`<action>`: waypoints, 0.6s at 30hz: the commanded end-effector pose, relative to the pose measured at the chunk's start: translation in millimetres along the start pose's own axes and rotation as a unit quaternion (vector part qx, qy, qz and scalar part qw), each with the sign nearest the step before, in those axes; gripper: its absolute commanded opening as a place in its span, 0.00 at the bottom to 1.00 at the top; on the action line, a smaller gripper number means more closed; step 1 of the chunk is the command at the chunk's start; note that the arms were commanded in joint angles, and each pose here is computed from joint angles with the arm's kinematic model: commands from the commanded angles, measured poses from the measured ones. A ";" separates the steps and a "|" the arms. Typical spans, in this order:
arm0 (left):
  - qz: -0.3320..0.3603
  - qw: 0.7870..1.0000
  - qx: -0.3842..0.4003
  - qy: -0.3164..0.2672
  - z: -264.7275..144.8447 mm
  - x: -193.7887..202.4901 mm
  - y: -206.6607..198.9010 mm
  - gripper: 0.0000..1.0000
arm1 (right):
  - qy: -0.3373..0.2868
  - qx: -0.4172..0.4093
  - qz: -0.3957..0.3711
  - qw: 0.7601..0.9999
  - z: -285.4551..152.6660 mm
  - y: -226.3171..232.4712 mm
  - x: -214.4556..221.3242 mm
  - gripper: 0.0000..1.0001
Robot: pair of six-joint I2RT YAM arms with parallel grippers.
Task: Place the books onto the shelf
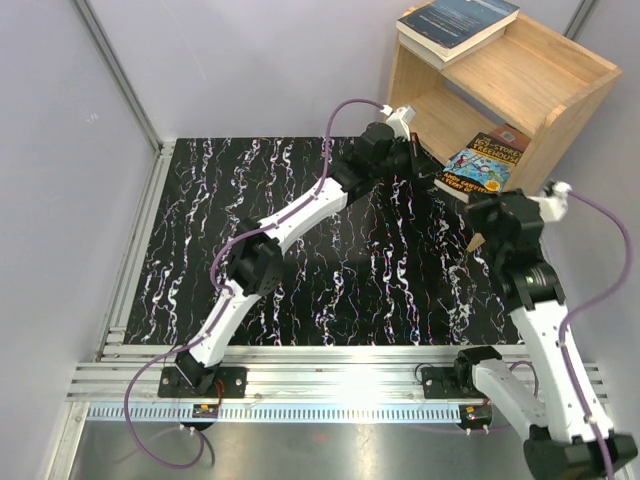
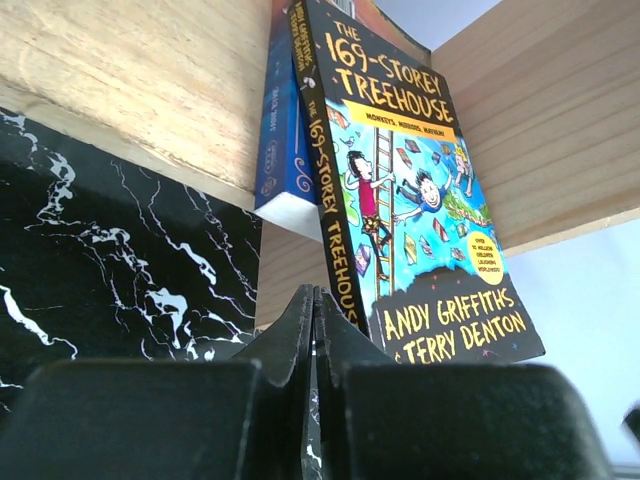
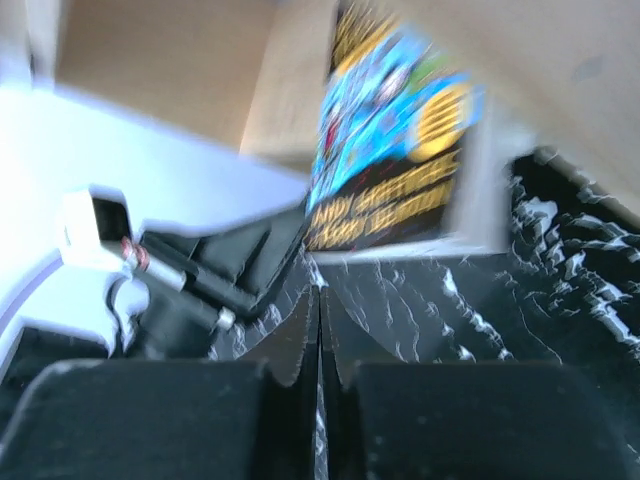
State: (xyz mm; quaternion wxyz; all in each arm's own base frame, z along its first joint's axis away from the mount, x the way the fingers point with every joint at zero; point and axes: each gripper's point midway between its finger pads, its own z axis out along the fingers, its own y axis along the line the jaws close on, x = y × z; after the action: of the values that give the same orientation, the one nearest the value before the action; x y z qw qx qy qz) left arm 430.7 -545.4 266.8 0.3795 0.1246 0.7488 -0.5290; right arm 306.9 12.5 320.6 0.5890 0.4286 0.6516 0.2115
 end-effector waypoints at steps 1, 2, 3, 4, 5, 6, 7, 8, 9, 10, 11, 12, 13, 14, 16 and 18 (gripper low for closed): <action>0.013 0.999 0.012 -0.033 -11.1 -29.2 -15.1 0.01 | 0.066 -0.044 -0.054 0.995 12.8 38.0 37.5 0.00; 0.015 0.999 0.013 -0.038 -18.2 -36.5 -19.0 0.01 | 0.082 -0.061 -0.068 0.992 5.6 54.3 52.9 0.00; 0.016 0.999 0.010 -0.039 -21.1 -37.4 -16.6 0.00 | 0.081 -0.044 -0.083 0.992 13.1 50.8 60.7 0.00; 0.013 0.999 -0.001 -0.030 -22.2 -29.1 -5.2 0.00 | 0.088 -0.045 -0.084 0.991 14.4 53.1 67.1 0.00; 0.016 0.999 -0.003 -0.038 -30.6 -39.2 -6.4 0.00 | 0.093 -0.045 -0.082 0.991 16.6 55.5 70.0 0.00; 0.016 0.999 -0.006 -0.037 -33.2 -39.4 -3.7 0.00 | 0.101 -0.030 -0.085 0.991 24.5 50.4 78.8 0.00; 0.014 0.999 -0.011 -0.030 -35.1 -35.2 2.2 0.00 | 0.104 -0.022 -0.086 0.991 28.0 48.9 81.7 0.00; 0.015 0.999 -0.012 -0.032 -39.9 -40.7 3.7 0.00 | 0.107 -0.016 -0.088 0.990 30.7 49.5 83.6 0.00; 0.013 0.999 -0.015 -0.027 -42.3 -39.8 6.2 0.00 | 0.109 0.002 -0.094 0.990 39.6 43.2 89.9 0.00; 0.014 1.000 -0.014 -0.024 -44.5 -40.1 7.2 0.00 | 0.110 0.010 -0.096 0.989 43.4 41.6 91.9 0.00; 0.013 1.000 -0.018 -0.022 -48.1 -39.3 11.2 0.00 | 0.109 0.018 -0.099 0.989 46.3 42.6 91.5 0.00; 0.014 0.999 -0.019 -0.023 -50.6 -40.3 11.9 0.00 | 0.107 0.036 -0.110 0.988 54.9 36.6 96.1 0.00; 0.016 0.999 -0.020 -0.021 -52.5 -39.3 12.6 0.00 | 0.103 0.046 -0.116 0.987 59.5 34.1 96.5 0.00; 0.018 0.999 -0.019 -0.025 -57.4 -43.1 9.5 0.00 | 0.100 0.054 -0.119 0.986 63.4 32.7 96.9 0.00; 0.014 0.999 -0.027 -0.017 -62.4 -36.1 20.0 0.00 | 0.089 0.072 -0.136 0.984 74.7 29.5 98.0 0.00; 0.013 0.999 -0.032 -0.016 -72.3 -34.0 24.9 0.00 | 0.072 0.096 -0.149 0.981 84.3 25.0 95.1 0.00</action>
State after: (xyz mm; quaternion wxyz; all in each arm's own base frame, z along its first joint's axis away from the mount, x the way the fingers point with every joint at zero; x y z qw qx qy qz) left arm 449.5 -473.6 224.1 0.3583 0.0893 0.7999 -0.4730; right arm 389.9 101.7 253.3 0.4951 0.3492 0.7831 0.1400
